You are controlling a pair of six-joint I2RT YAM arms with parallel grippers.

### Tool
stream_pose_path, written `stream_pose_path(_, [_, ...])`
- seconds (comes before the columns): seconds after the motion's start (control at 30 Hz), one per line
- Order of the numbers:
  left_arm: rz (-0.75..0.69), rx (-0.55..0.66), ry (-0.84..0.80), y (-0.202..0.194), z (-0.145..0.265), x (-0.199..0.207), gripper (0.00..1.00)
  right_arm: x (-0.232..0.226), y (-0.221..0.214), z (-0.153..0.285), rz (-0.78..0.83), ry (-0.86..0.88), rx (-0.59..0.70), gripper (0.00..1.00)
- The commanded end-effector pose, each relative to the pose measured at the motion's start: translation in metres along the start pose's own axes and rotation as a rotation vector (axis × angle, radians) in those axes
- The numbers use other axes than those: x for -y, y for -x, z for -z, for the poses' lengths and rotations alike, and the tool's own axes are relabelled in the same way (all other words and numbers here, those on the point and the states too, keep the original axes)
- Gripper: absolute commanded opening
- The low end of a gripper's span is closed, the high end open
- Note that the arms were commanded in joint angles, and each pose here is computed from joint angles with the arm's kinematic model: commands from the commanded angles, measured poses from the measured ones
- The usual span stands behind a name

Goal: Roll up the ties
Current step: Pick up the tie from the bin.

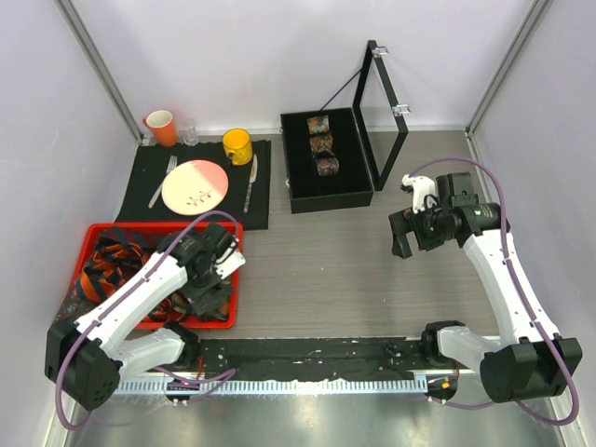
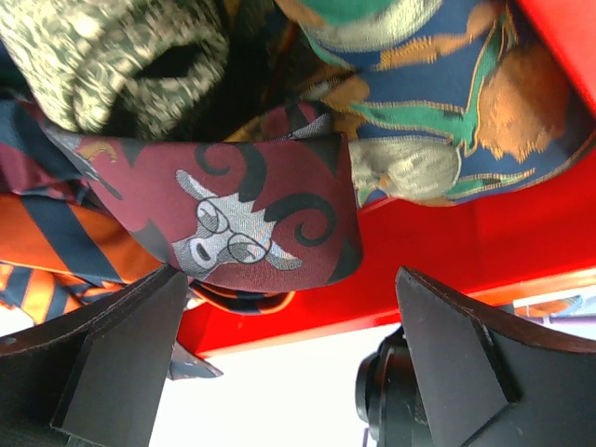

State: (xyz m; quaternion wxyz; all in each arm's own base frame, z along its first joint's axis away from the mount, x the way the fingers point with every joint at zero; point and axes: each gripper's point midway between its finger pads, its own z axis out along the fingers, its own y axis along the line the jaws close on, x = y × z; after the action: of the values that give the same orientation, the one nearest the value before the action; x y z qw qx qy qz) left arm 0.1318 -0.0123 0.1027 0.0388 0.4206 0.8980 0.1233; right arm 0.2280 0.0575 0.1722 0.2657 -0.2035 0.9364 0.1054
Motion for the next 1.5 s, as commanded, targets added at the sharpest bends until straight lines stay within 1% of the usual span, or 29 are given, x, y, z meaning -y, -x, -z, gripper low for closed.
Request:
stream_pose_path(0.0, [0.009, 0.095, 0.067, 0.025, 0.007, -0.013, 1.00, 0.005, 0.008, -0.002, 0.006, -0.021, 0.023, 1.00])
stream_pose_path(0.13, [-0.010, 0.086, 0.141, 0.032, 0.003, -0.023, 1.00, 0.006, 0.008, -0.003, 0.004, -0.027, 0.020, 1.00])
stream_pose_path(0.2, [-0.018, 0.078, 0.213, 0.033, 0.002, -0.034, 1.00, 0.007, 0.007, -0.003, 0.001, -0.031, 0.018, 0.99])
stream_pose_path(0.3, [-0.034, 0.090, 0.255, 0.036, 0.005, -0.040, 1.00, 0.007, 0.007, -0.003, -0.002, -0.035, 0.014, 1.00])
stream_pose_path(0.4, [-0.057, 0.089, 0.256, 0.037, 0.003, -0.037, 1.00, 0.008, 0.007, -0.004, -0.001, -0.035, 0.009, 1.00])
stream_pose_path(0.53, [-0.079, 0.079, 0.191, 0.036, -0.007, -0.023, 1.00, 0.007, 0.006, -0.006, -0.003, -0.031, 0.003, 1.00])
stream_pose_path(0.63, [-0.096, 0.047, 0.151, 0.032, -0.016, -0.014, 1.00, 0.008, 0.007, -0.006, -0.001, -0.033, 0.004, 1.00])
stream_pose_path(0.7, [-0.098, 0.048, 0.148, 0.033, -0.019, -0.014, 0.97, 0.008, 0.006, -0.006, -0.004, -0.032, 0.000, 1.00])
stream_pose_path(0.8, [-0.099, 0.064, 0.158, 0.036, -0.018, -0.015, 0.86, 0.008, 0.005, -0.007, -0.006, -0.033, -0.003, 1.00])
stream_pose_path(0.83, [-0.098, 0.075, 0.161, 0.038, -0.016, -0.017, 0.77, 0.008, 0.005, -0.007, -0.004, -0.034, -0.003, 1.00])
stream_pose_path(0.9, [-0.095, 0.088, 0.173, 0.041, -0.012, -0.020, 0.65, 0.008, 0.006, -0.007, -0.004, -0.034, -0.003, 1.00])
stream_pose_path(0.93, [-0.096, 0.105, 0.184, 0.044, -0.008, -0.022, 0.53, 0.008, 0.005, -0.007, -0.006, -0.034, -0.005, 1.00])
stream_pose_path(1.0, [-0.087, 0.134, 0.218, 0.048, 0.001, -0.030, 0.42, 0.008, 0.006, -0.007, -0.004, -0.034, -0.003, 1.00])
stream_pose_path(1.03, [-0.078, 0.174, 0.236, 0.054, 0.013, -0.036, 0.29, 0.008, 0.005, -0.007, -0.006, -0.034, -0.005, 0.99])
stream_pose_path(1.1, [-0.070, 0.195, 0.252, 0.058, 0.024, -0.041, 0.14, 0.008, 0.006, -0.007, -0.004, -0.033, -0.002, 0.99])
stream_pose_path(1.13, [-0.059, 0.227, 0.267, 0.064, 0.036, -0.047, 0.00, 0.008, 0.006, -0.007, -0.004, -0.030, -0.002, 1.00])
stream_pose_path(1.2, [-0.055, 0.253, 0.290, 0.067, 0.052, -0.055, 0.00, 0.007, 0.007, -0.006, -0.003, -0.028, 0.004, 0.99])
stream_pose_path(1.23, [-0.038, 0.300, 0.312, 0.075, 0.069, -0.063, 0.00, 0.007, 0.007, -0.006, -0.005, -0.026, 0.003, 1.00])
stream_pose_path(1.27, [-0.041, 0.308, 0.315, 0.077, 0.076, -0.065, 0.00, 0.006, 0.008, -0.005, -0.006, -0.023, 0.006, 1.00])
stream_pose_path(1.3, [-0.046, 0.322, 0.303, 0.080, 0.084, -0.066, 0.00, 0.006, 0.009, -0.004, -0.005, -0.023, 0.011, 1.00])
stream_pose_path(1.33, [-0.033, 0.370, 0.310, 0.089, 0.105, -0.072, 0.00, 0.006, 0.010, -0.004, -0.005, -0.020, 0.011, 1.00])
stream_pose_path(1.37, [-0.045, 0.358, 0.296, 0.090, 0.110, -0.072, 0.00, 0.004, 0.012, -0.002, -0.003, -0.016, 0.019, 1.00])
stream_pose_path(1.4, [-0.037, 0.419, 0.281, 0.100, 0.130, -0.074, 0.00, 0.004, 0.013, -0.001, -0.007, -0.013, 0.022, 1.00])
stream_pose_path(1.47, [-0.044, 0.433, 0.254, 0.108, 0.143, -0.074, 0.00, 0.003, 0.016, 0.000, -0.008, -0.005, 0.026, 1.00])
